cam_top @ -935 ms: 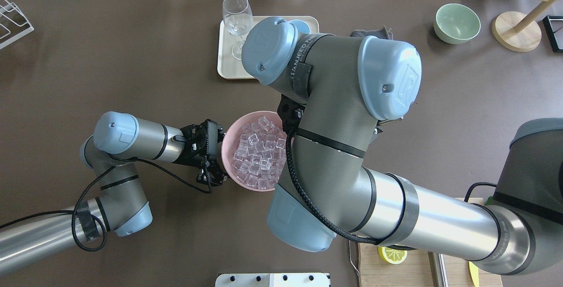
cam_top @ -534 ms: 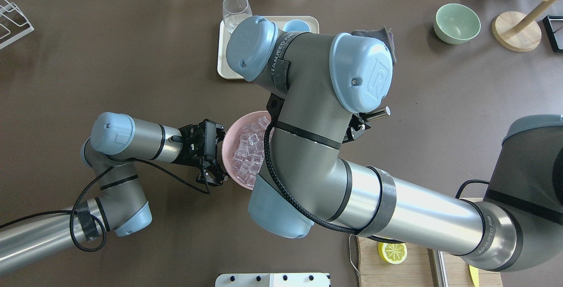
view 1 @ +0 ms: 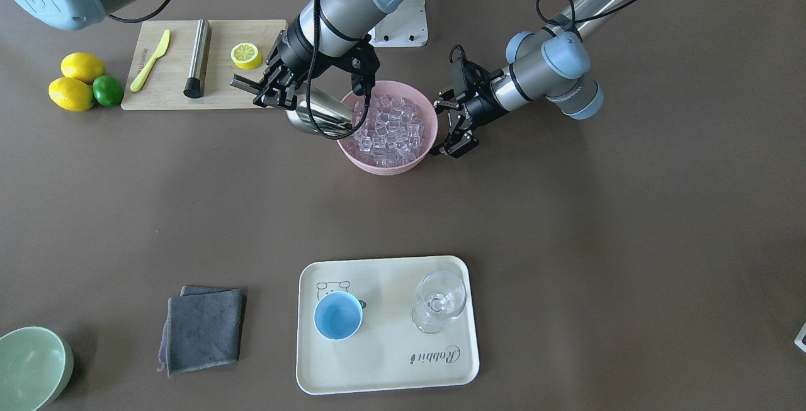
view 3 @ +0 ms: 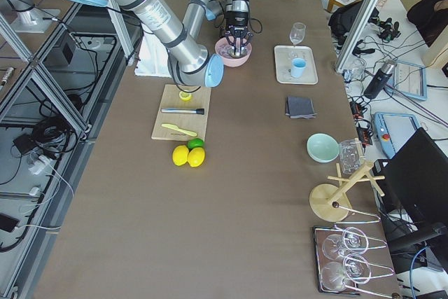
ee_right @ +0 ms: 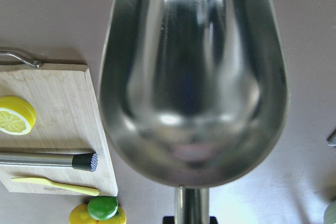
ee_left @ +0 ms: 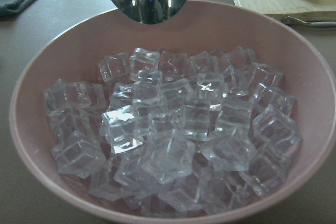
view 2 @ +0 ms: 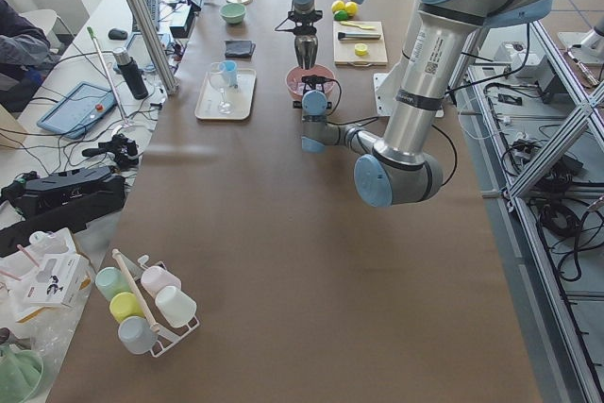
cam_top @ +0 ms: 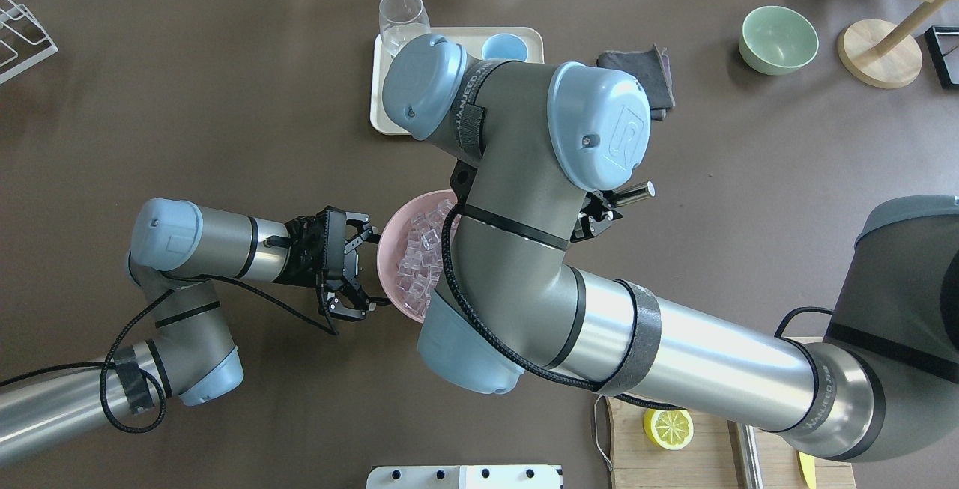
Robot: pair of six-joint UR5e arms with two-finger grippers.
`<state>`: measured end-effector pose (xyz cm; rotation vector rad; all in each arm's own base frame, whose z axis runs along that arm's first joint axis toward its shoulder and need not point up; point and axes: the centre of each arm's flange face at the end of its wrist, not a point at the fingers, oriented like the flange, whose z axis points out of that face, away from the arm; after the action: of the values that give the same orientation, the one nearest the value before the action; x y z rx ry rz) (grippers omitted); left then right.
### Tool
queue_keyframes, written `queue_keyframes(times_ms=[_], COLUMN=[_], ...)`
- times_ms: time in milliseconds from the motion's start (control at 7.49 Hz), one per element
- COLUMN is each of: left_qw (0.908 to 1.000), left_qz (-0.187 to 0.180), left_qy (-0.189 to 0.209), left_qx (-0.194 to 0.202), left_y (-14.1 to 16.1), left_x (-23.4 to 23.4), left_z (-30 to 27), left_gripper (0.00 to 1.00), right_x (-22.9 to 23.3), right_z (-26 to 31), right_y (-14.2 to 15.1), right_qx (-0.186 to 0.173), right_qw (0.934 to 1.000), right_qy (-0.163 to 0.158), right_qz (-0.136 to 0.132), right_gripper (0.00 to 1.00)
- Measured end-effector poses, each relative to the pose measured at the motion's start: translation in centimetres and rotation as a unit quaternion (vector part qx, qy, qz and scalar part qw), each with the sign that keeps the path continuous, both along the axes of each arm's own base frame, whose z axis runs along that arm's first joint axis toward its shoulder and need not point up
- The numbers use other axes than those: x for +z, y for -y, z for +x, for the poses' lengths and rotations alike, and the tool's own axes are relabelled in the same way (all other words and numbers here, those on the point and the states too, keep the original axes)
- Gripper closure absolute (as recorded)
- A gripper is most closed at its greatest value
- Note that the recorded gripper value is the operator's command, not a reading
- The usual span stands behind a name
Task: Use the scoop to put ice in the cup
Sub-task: 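Lower the scoop with the right gripper into the ice cubes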
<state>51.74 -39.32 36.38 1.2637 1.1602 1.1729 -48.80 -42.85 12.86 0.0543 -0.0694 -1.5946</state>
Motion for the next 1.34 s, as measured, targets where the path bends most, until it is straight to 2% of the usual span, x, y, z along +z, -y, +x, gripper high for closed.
queue_keyframes(times_ms=[401, 668, 935, 1336], left_qw=[1.0000, 0.9997, 0.9994, 0.9993], left_qz=[-0.001, -0.022, -0.032, -0.036], left_qy=[-0.009, -0.013, -0.008, -0.005], left_qx=[-0.001, -0.004, -0.007, -0.009], left_y=[-0.3, -0.1, 0.3, 0.9], left_x=[1.0, 1.0, 1.5, 1.4], left_z=[-0.7, -0.9, -0.7, 0.1], left_gripper=[0.02, 0.02, 0.02, 0.02], right_x=[1.1, 1.4, 1.1, 0.3], right_z=[-0.8, -2.0, -3.2, -4.8], right_y=[0.5, 1.0, 1.6, 2.6], right_qx=[0.001, 0.001, 0.002, 0.003], right_qw=[0.9999, 0.9999, 0.9999, 0.9996], right_qy=[-0.014, -0.008, -0.007, -0.023], right_qz=[-0.008, -0.006, -0.007, -0.014], right_gripper=[1.00, 1.00, 1.00, 1.00])
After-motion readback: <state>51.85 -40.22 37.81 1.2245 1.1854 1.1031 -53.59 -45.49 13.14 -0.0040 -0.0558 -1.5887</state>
